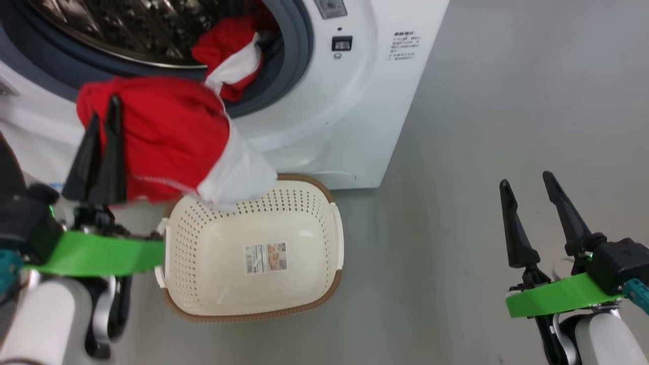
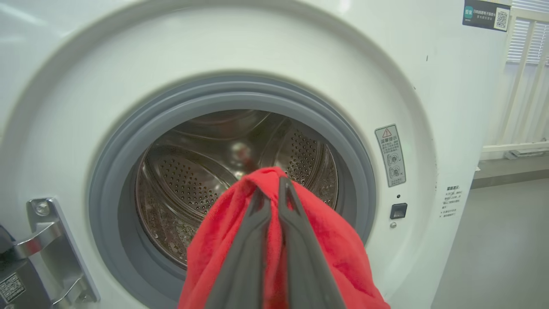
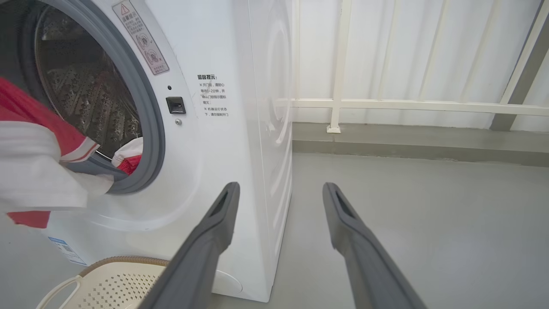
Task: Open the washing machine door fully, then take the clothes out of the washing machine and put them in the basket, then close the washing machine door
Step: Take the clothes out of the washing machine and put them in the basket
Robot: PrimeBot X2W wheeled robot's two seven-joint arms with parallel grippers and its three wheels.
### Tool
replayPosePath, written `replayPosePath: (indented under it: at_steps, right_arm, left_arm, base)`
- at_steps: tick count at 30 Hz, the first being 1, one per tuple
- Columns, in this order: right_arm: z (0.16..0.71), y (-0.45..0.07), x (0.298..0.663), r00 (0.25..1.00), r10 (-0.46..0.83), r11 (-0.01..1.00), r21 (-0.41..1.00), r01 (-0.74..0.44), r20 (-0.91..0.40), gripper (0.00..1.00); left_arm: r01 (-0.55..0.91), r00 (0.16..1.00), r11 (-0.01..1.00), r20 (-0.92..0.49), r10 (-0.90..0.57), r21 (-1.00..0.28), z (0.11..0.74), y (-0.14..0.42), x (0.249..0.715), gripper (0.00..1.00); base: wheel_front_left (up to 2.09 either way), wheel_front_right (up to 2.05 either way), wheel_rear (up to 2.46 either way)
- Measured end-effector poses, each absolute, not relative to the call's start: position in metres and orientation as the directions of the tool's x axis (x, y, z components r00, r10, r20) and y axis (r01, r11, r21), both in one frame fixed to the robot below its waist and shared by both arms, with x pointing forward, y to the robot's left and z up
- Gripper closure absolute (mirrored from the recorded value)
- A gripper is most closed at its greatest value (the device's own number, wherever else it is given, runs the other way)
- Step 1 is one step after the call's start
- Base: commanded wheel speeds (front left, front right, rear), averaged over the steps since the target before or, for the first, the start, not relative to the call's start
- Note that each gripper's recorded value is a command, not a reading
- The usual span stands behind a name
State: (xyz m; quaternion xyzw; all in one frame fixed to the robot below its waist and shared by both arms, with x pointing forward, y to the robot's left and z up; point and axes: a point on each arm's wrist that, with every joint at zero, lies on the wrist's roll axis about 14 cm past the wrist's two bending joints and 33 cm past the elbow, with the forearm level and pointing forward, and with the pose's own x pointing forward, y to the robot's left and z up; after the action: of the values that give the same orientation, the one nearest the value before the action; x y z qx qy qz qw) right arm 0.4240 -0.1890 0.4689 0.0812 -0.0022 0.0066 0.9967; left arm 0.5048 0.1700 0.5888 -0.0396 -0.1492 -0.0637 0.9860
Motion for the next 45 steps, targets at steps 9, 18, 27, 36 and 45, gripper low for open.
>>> replayPosePath:
  at_steps: [9, 18, 27, 36, 45]
  right_arm:
    - [0.481, -0.190, 0.412, 1.000, 0.008, 0.987, 0.161, -0.013, 0.030, 0.00]
    - [0.475, -0.190, 0.410, 1.000, 0.011, 0.987, 0.161, -0.012, 0.012, 0.00]
    - [0.455, -0.185, 0.413, 0.999, 0.023, 0.987, 0.163, -0.016, -0.040, 0.00]
    - [0.439, -0.186, 0.424, 0.997, 0.022, 0.987, 0.161, -0.010, -0.077, 0.00]
    - [0.414, -0.187, 0.436, 0.992, 0.023, 0.988, 0.157, -0.003, -0.128, 0.00]
  left_arm:
    - [0.144, 0.956, 0.985, 0.269, -0.114, -0.093, 0.586, 0.163, 0.470, 1.00]
    - [0.158, 0.982, 0.976, 0.123, -0.141, -0.150, 0.541, 0.149, 0.465, 1.00]
    - [0.123, 0.980, 0.968, -0.128, -0.153, -0.218, 0.453, 0.141, 0.469, 1.00]
    - [0.116, 0.923, 0.954, -0.325, -0.206, -0.275, 0.385, 0.126, 0.485, 1.00]
    - [0.105, 0.798, 0.955, -0.549, -0.247, -0.277, 0.315, 0.117, 0.498, 1.00]
  base:
    - [0.00, 0.00, 0.00]
    - [0.00, 0.00, 0.00]
    - [0.00, 0.00, 0.00]
    - [0.00, 0.00, 0.00]
    - [0.00, 0.00, 0.00]
